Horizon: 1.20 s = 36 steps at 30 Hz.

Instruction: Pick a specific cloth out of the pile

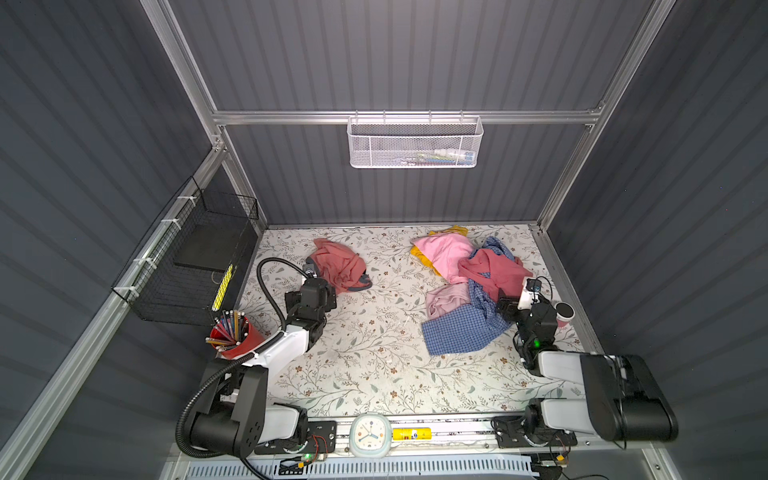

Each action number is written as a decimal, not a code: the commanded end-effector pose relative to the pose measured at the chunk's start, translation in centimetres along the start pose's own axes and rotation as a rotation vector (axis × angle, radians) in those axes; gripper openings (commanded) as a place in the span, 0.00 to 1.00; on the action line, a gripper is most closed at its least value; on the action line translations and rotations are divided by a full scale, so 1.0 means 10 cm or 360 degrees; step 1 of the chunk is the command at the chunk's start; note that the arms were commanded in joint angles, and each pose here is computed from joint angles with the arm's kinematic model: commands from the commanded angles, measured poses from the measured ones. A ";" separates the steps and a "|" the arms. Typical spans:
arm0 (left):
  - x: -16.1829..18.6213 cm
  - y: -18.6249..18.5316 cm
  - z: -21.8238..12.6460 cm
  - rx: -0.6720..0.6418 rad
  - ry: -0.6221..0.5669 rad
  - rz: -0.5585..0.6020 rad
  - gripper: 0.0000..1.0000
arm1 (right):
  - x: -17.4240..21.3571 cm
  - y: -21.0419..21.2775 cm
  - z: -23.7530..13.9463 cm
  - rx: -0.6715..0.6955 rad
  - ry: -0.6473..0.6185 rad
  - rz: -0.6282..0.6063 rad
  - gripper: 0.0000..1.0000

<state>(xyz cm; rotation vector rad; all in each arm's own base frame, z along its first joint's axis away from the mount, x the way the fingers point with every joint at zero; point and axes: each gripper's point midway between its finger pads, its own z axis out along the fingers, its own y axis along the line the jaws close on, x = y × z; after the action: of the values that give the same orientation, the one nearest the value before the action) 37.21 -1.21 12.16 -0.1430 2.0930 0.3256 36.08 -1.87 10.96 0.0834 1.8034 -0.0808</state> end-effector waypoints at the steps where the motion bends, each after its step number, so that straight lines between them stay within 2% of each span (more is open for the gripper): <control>1: -0.10 0.14 -0.03 -0.0117 -0.0088 -0.0068 1.00 | -0.20 0.04 0.05 -0.0036 -0.0139 0.0009 0.99; 3: -0.09 0.18 -0.04 -0.0148 -0.0114 -0.0070 1.00 | -0.17 0.04 0.08 -0.0037 -0.0065 0.0007 0.99; 5: -0.11 0.23 -0.06 -0.0182 -0.0169 -0.0074 1.00 | -0.20 0.02 0.15 -0.0014 -0.0078 0.0009 0.99; 7: -0.11 0.30 -0.07 -0.0240 -0.0233 -0.0067 1.00 | -0.16 0.00 0.20 -0.0001 0.0015 0.0031 0.99; 10: -0.08 0.34 -0.03 -0.0300 -0.0278 0.0003 1.00 | -0.17 -0.02 0.21 -0.0010 -0.0012 0.0047 0.99; 13: -0.02 0.21 0.09 -0.0234 -0.0298 0.0069 1.00 | -0.16 -0.02 0.21 -0.0010 -0.0002 0.0049 0.99; 18: 0.04 0.10 0.21 -0.0116 -0.0453 -0.0004 1.00 | -0.16 -0.02 0.21 -0.0008 -0.0004 0.0047 0.99; 20: 0.21 0.08 0.33 -0.0020 -0.0413 -0.0047 1.00 | -0.16 -0.02 0.21 -0.0007 0.0001 0.0049 0.99; 22: 0.20 0.09 0.42 0.0024 -0.0480 -0.0069 1.00 | -0.17 -0.02 0.21 -0.0008 -0.0004 0.0049 0.99; 24: 0.28 -0.04 0.52 0.0186 -0.0291 -0.0029 1.00 | -0.16 -0.02 0.21 -0.0009 -0.0001 0.0049 0.99; 25: 0.22 -0.10 0.60 0.0222 -0.0314 0.0006 1.00 | -0.17 -0.02 0.21 -0.0010 -0.0003 0.0049 0.99; 27: 0.28 -0.12 0.67 0.0290 -0.0176 -0.0010 1.00 | -0.16 -0.02 0.21 -0.0008 0.0000 0.0049 0.99; 28: 0.24 -0.09 0.69 0.0260 -0.0237 -0.0020 1.00 | -0.17 -0.02 0.21 -0.0010 -0.0003 0.0049 0.99; 30: 0.28 -0.10 0.68 0.0272 -0.0179 -0.0018 1.00 | -0.17 -0.02 0.21 -0.0009 -0.0004 0.0049 0.99; 32: 0.25 -0.09 0.68 0.0267 -0.0233 -0.0025 1.00 | -0.17 -0.02 0.21 -0.0008 -0.0004 0.0049 0.99; 36: 0.25 -0.09 0.68 0.0269 -0.0222 -0.0025 1.00 | -0.17 -0.02 0.21 -0.0009 -0.0004 0.0049 0.99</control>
<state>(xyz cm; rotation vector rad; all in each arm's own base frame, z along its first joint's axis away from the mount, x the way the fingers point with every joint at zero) 41.62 0.22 6.46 -0.0409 1.9752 0.1744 38.29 -2.24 12.14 0.0981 1.7937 -0.0642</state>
